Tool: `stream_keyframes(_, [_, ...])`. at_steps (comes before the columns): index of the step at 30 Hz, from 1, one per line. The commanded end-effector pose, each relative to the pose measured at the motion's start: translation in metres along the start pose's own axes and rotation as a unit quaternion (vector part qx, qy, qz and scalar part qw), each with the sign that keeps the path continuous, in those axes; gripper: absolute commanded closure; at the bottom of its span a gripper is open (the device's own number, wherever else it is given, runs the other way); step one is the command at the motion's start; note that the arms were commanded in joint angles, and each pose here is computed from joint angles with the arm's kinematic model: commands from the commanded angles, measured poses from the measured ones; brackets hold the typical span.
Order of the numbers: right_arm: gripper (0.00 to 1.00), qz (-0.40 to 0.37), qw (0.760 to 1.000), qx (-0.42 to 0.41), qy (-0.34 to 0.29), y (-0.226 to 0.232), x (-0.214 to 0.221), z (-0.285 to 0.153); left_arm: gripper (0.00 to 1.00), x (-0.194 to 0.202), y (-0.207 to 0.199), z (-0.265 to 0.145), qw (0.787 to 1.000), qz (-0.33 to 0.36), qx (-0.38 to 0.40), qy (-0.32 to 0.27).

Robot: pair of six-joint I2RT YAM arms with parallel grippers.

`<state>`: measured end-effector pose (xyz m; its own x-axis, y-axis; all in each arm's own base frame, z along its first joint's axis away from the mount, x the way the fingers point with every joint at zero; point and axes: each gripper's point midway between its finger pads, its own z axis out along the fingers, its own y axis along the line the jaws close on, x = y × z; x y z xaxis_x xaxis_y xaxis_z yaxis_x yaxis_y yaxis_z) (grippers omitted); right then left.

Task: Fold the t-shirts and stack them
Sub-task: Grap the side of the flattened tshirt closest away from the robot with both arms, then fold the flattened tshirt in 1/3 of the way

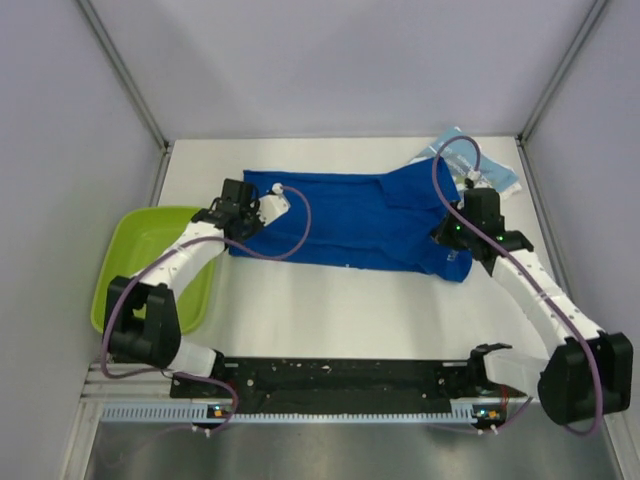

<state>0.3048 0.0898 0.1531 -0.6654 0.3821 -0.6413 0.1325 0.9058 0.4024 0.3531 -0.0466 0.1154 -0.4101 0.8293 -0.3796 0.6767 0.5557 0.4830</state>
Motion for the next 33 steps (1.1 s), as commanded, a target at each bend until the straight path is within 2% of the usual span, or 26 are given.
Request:
stream_keyframes(1, [1.00, -0.047, 0.996, -0.049, -0.066, 0.028, -0.053, 0.023, 1.00, -0.014, 0.031, 0.018, 0.999, -0.030, -0.044, 0.009])
stream_keyframes(6, [1.00, -0.057, 0.997, -0.018, -0.038, 0.015, -0.046, 0.051, 1.00, -0.003, 0.029, 0.045, 0.998, -0.026, -0.039, 0.046])
stream_keyframes(11, [1.00, -0.038, 0.998, 0.016, -0.039, -0.004, -0.051, 0.061, 1.00, -0.002, 0.025, 0.061, 0.997, -0.027, -0.029, 0.059])
stream_keyframes(16, [1.00, -0.046, 0.999, 0.016, -0.013, -0.007, -0.042, 0.079, 1.00, 0.002, 0.023, 0.070, 0.997, -0.029, -0.027, 0.069])
stream_keyframes(27, [1.00, -0.049, 0.997, 0.055, -0.022, -0.020, -0.052, 0.101, 1.00, 0.005, 0.032, 0.082, 0.995, -0.029, -0.059, 0.078])
stream_keyframes(29, [1.00, -0.049, 0.996, 0.065, -0.022, -0.024, -0.051, 0.107, 0.95, 0.004, 0.039, 0.081, 0.994, -0.031, -0.078, 0.075])
stream_keyframes(30, [0.95, -0.050, 0.996, 0.068, -0.024, -0.025, -0.053, 0.109, 0.90, 0.002, 0.042, 0.081, 0.993, -0.032, -0.085, 0.072])
stream_keyframes(31, [0.91, -0.052, 0.996, 0.072, -0.023, -0.026, -0.054, 0.112, 0.81, 0.000, 0.046, 0.082, 0.993, -0.034, -0.094, 0.069])
stream_keyframes(32, [0.85, -0.052, 0.996, 0.075, -0.025, -0.026, -0.057, 0.114, 0.77, -0.002, 0.050, 0.082, 0.992, -0.035, -0.103, 0.067])
stream_keyframes(33, [0.81, -0.053, 0.995, 0.080, -0.027, -0.027, -0.061, 0.117, 0.67, -0.006, 0.057, 0.081, 0.991, -0.041, -0.115, 0.062])
